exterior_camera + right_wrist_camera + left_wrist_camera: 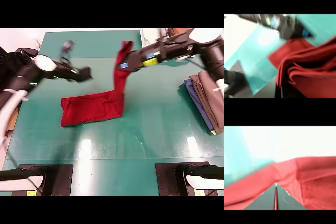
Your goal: Fold the shirts.
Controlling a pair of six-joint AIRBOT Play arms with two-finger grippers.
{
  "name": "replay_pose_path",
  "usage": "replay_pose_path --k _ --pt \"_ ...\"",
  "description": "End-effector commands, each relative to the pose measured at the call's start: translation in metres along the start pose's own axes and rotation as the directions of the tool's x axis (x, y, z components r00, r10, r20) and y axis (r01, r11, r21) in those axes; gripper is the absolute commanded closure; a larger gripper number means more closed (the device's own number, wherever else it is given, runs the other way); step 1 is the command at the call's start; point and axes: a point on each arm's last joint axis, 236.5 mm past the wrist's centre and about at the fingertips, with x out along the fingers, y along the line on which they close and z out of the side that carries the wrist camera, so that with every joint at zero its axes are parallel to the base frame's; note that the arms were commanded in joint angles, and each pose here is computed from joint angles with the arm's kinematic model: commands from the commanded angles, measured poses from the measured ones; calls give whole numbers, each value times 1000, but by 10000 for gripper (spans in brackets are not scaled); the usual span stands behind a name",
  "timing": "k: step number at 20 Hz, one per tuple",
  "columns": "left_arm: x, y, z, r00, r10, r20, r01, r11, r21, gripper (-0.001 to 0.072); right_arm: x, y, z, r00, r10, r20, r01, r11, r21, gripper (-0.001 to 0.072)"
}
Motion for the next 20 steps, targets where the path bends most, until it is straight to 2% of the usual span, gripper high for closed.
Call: replay_pose_path --k 1,2,3,4,5,7,8,11,14,16,17,18,19,20 --pt "-120 34 54 962 146 229 -163 985 60 680 83 47 -1 987 158 32 -157 987 -22 692" --pt "-146 38 62 945 172 280 -196 979 61 680 112 53 -5 984 175 38 -173 984 -43 690" --pt "-169 41 66 927 195 320 -225 973 58 680 141 59 -10 982 186 34 -183 980 -76 622" --pt "-186 44 68 915 212 344 -245 968 53 681 165 66 -15 980 200 24 -197 976 -92 436" --pt "-197 45 68 907 222 359 -255 966 48 680 182 72 -18 978 210 8 -208 972 -114 343" --pt "-204 48 65 905 235 354 -267 963 43 680 193 61 -23 986 161 -49 -167 972 -167 353" --pt "-203 49 61 910 241 339 -271 961 45 681 188 43 -27 991 105 -87 -117 982 -148 409" --pt "-198 48 52 923 239 300 -265 963 51 681 148 -30 -48 979 -77 -186 52 990 -134 416" --pt "-188 33 47 936 211 282 -248 963 103 681 90 -110 -79 955 -193 -224 209 977 48 417" --pt "-179 18 43 947 178 268 -222 964 144 681 48 -159 -115 936 -244 -254 302 927 222 417" --pt "-174 11 41 951 163 261 -209 965 158 681 31 -180 -137 927 -259 -271 337 892 301 351" --pt "-168 4 39 956 147 252 -194 966 173 680 20 -197 -156 922 -265 -284 360 857 369 162" --pt "-162 -1 37 960 134 244 -182 966 185 681 13 -209 -175 923 -252 -291 364 818 445 87" --pt "-156 -7 35 964 122 235 -170 966 197 680 12 -217 -187 931 -231 -281 350 779 520 90"
